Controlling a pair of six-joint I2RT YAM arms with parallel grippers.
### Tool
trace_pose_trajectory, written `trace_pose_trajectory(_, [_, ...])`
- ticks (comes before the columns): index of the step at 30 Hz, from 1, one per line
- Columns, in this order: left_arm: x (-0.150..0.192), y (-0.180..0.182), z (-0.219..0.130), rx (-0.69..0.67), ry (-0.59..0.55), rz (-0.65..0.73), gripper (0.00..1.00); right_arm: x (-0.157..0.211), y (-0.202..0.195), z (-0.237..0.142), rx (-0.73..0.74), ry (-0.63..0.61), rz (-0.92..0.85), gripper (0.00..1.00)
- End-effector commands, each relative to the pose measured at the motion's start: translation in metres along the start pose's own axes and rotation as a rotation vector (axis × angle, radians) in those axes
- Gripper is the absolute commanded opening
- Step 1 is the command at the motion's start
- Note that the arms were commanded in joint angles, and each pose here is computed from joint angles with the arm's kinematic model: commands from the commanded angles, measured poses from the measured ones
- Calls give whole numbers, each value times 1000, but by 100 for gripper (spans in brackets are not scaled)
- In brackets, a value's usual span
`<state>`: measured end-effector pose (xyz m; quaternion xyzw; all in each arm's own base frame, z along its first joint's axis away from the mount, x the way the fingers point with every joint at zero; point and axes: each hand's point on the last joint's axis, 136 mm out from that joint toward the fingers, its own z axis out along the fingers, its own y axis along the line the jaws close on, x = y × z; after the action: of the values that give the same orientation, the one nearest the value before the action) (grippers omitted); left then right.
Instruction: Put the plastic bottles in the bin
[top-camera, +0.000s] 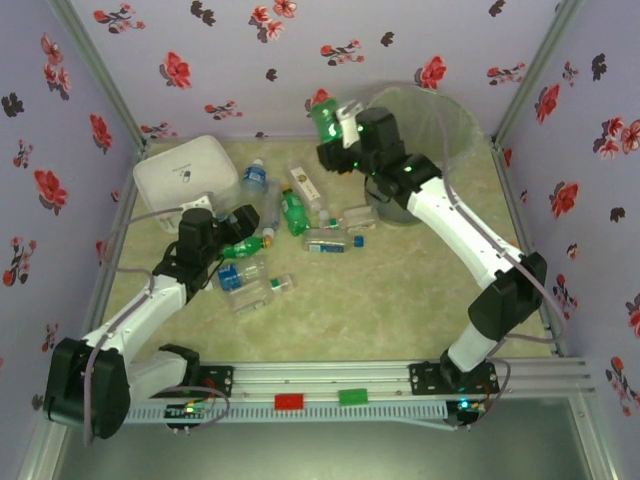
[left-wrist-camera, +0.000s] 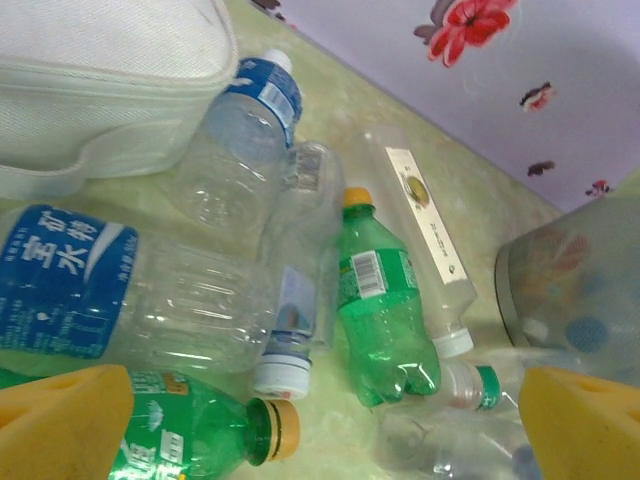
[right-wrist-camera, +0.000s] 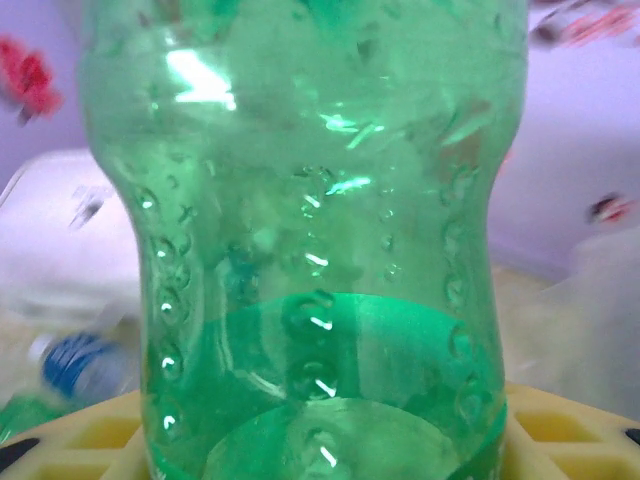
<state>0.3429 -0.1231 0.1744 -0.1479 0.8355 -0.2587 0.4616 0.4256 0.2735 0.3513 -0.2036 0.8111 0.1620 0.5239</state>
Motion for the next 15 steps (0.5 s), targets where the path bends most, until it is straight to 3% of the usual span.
trace_pose_trajectory(1, [-1,-17,3,36,14,61,100,-53,-55,-28,196,-165,71,35])
trace_pose_trajectory(7, [15,-26,8,43,70,102,100,-65,-128,-43,412,-227,137,35])
trace_pose_trajectory(10, [22,-32,10,47,98,141,100,-52,-157,-44,516,-187,143,35])
trace_pose_trajectory(15, [33,-38,15,49,142,186,100,-18,-186,-32,563,-71,176,35])
